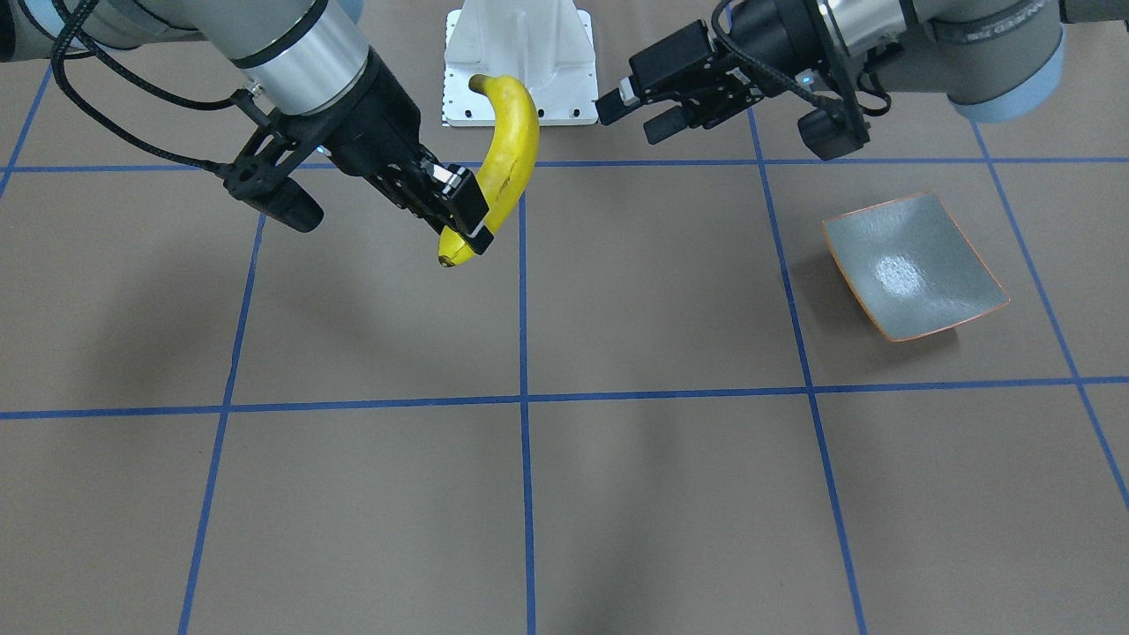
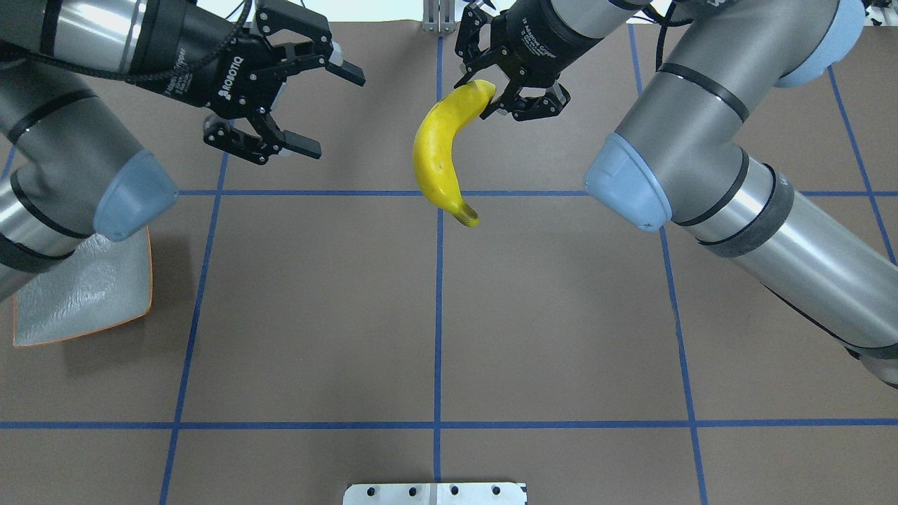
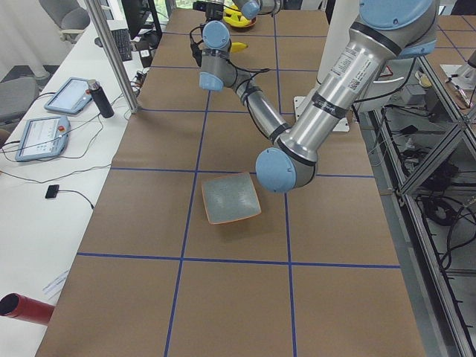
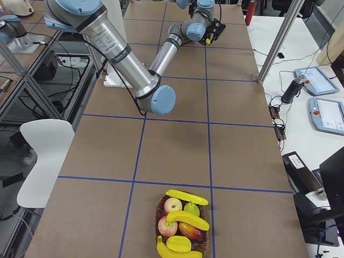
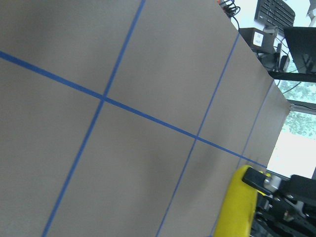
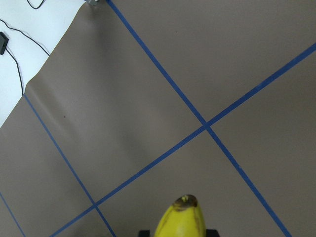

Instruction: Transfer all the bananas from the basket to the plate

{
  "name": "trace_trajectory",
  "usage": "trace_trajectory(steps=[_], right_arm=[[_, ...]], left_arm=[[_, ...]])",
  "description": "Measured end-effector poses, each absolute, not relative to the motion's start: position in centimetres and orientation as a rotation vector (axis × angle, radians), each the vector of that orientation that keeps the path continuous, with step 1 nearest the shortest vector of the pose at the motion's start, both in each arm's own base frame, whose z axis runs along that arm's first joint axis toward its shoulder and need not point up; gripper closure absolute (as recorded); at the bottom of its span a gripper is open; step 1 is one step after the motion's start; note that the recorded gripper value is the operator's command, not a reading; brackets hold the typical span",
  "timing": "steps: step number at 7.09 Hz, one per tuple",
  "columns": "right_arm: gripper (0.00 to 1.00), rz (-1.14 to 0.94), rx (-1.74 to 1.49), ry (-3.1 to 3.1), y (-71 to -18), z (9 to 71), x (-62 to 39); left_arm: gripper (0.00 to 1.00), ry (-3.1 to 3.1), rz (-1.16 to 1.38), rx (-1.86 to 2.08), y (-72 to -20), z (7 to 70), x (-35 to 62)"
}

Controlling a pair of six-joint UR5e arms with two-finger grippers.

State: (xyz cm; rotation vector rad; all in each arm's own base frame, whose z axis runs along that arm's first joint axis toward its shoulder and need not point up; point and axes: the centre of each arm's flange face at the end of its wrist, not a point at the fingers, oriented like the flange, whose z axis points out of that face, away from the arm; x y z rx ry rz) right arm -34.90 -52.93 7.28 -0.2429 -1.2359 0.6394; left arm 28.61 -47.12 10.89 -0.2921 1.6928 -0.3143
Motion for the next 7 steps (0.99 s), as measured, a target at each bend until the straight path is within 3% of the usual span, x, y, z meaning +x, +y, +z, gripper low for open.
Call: trace_trajectory(steps=[7], right_arm=[[1.00,0.598,-0.271,-1.258,-52.3,6.9,-34.8]], left_arm=[[0.00,1.750,-0.310,-0.297,-43.8,8.9,34.0]])
